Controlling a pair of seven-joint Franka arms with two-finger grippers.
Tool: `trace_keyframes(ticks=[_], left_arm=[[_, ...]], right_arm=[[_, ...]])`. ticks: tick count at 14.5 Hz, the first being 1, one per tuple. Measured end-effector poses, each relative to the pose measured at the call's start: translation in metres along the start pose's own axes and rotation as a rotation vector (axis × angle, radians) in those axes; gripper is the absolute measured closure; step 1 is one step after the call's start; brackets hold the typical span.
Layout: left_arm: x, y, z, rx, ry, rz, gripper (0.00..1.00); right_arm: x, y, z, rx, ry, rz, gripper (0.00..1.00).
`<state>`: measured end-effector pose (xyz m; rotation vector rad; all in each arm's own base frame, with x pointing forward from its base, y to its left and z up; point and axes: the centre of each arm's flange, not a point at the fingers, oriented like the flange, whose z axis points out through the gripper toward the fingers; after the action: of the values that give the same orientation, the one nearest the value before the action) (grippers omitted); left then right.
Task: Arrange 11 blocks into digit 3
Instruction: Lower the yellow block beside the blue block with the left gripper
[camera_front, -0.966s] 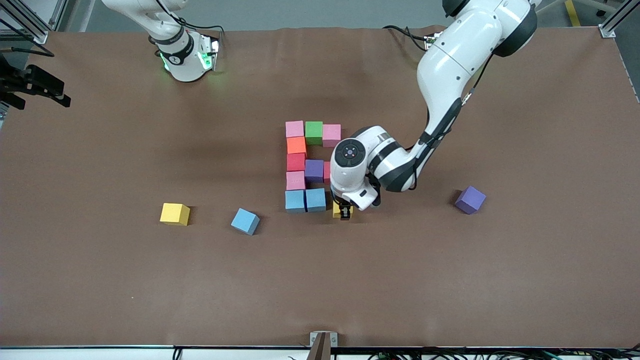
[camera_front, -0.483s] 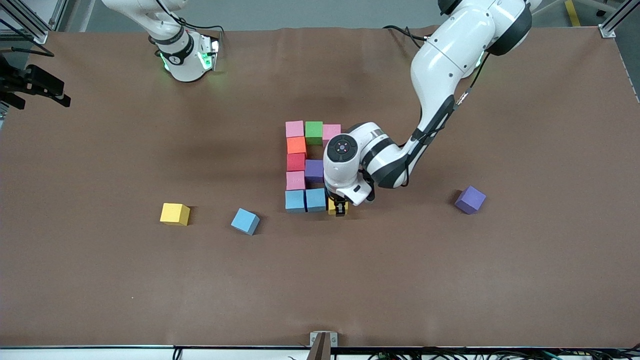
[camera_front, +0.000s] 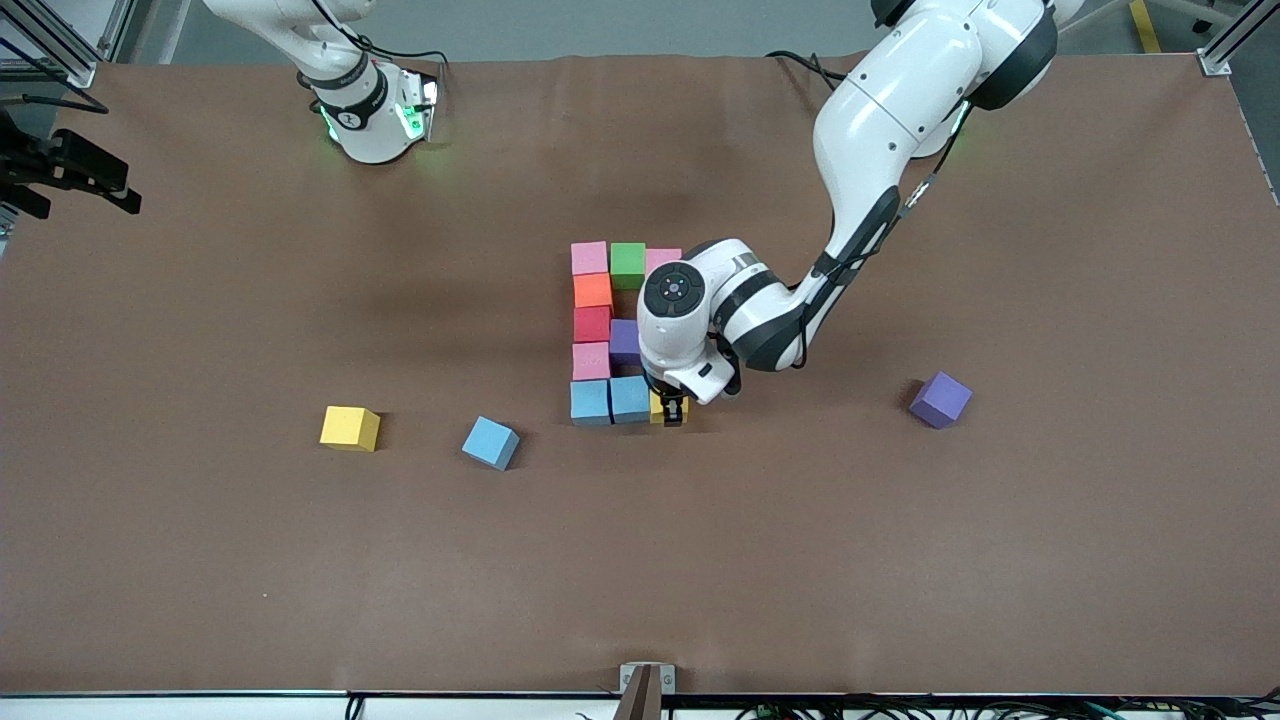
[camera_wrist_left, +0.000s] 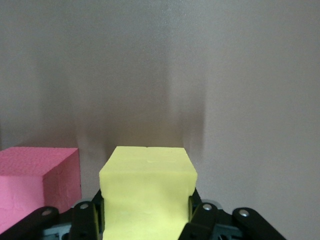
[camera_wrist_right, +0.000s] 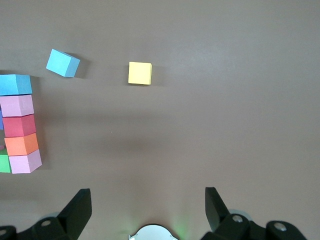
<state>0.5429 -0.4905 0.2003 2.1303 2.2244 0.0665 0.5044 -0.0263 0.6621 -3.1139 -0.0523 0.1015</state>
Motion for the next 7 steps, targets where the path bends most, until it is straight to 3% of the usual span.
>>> trace_keyframes(ticks=[7], left_arm=[[-0.0032, -0.0011, 0.0002, 0.001, -0.001, 0.000, 0.40]], right_arm=[[0.0000, 0.0000, 0.0000, 0.000, 0.000, 0.000, 0.00]])
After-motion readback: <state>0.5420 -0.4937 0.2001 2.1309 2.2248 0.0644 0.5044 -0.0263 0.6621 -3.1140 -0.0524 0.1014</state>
